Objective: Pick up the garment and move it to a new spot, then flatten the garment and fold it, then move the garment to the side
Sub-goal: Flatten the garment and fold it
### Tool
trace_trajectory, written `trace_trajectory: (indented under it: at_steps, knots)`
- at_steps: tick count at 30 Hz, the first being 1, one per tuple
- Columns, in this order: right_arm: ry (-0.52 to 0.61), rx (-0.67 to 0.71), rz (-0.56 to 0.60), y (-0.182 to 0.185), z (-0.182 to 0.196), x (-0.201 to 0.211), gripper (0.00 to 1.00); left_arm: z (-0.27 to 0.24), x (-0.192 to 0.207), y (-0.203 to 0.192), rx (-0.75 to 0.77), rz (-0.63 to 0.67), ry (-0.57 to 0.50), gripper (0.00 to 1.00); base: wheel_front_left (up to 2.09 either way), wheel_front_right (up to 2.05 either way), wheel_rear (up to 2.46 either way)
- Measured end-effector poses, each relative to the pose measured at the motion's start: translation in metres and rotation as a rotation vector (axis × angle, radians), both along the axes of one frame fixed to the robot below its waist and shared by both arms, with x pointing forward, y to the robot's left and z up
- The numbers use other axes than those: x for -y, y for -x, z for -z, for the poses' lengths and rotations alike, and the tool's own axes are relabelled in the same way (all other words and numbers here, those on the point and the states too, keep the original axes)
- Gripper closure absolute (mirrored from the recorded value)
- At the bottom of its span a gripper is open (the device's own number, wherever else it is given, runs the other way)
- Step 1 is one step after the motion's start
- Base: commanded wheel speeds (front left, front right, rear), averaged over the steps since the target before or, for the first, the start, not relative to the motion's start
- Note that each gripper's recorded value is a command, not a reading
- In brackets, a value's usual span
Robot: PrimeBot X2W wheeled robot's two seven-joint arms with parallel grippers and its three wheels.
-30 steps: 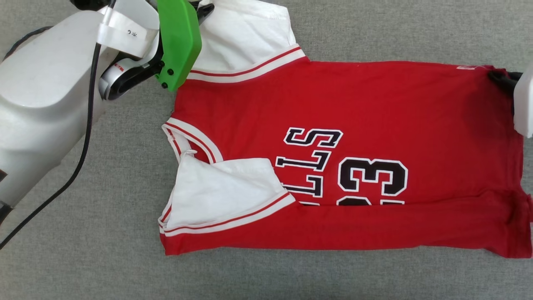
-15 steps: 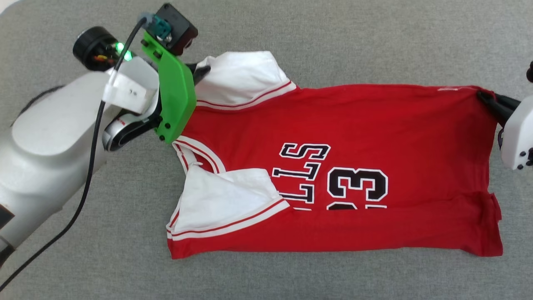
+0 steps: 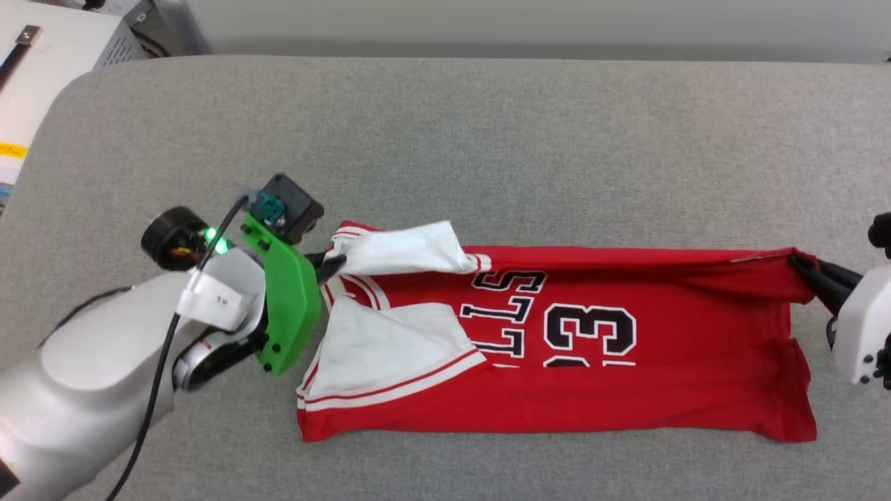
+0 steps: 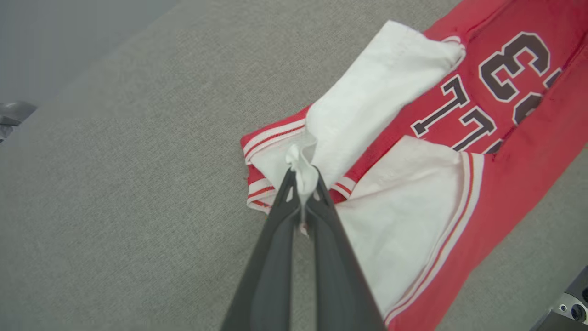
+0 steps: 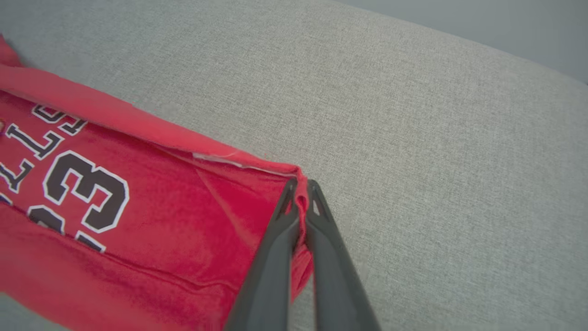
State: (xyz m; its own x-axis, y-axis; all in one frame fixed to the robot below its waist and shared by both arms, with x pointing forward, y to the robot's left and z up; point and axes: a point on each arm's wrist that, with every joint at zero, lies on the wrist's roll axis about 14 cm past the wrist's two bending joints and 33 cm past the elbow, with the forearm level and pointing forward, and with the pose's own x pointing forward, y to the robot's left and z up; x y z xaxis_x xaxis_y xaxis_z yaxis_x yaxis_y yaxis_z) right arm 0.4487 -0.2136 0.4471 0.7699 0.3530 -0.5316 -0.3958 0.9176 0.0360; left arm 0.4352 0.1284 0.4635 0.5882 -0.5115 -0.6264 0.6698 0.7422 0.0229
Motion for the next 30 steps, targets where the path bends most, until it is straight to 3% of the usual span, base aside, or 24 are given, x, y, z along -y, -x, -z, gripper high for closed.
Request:
trace_trajectory:
  at_steps: [14, 22, 23, 24, 25, 26, 30]
  knots:
    - [-0.055, -0.137, 0.029, 0.064, 0.035, -0.004, 1.00, 0.052, -0.015, 0.086, -0.182, -0.075, 0.009, 1.00, 0.00, 0.00, 0.00]
    - [-0.085, -0.248, 0.071, 0.084, 0.067, -0.008, 1.00, 0.078, -0.016, 0.095, -0.240, -0.110, 0.009, 1.00, 0.00, 0.00, 0.00]
    - [-0.093, -0.246, 0.079, 0.084, 0.067, -0.008, 0.90, 0.079, -0.015, 0.095, -0.239, -0.115, 0.013, 1.00, 0.00, 0.00, 0.00]
    - [-0.101, -0.243, 0.085, 0.083, 0.067, -0.009, 0.82, 0.080, -0.016, 0.093, -0.230, -0.125, 0.019, 0.67, 0.00, 0.00, 0.00]
    - [-0.107, -0.238, 0.087, 0.083, 0.066, -0.009, 0.65, 0.079, -0.016, 0.090, -0.217, -0.135, 0.027, 0.00, 0.00, 0.00, 0.00]
    - [-0.114, -0.226, 0.092, 0.082, 0.065, -0.010, 0.00, 0.077, -0.016, 0.087, -0.195, -0.149, 0.040, 0.00, 0.00, 0.00, 0.00]
    - [-0.155, -0.182, 0.106, 0.082, 0.052, -0.011, 0.00, 0.058, -0.015, 0.072, -0.065, -0.200, 0.100, 0.00, 0.00, 0.00, 0.00]
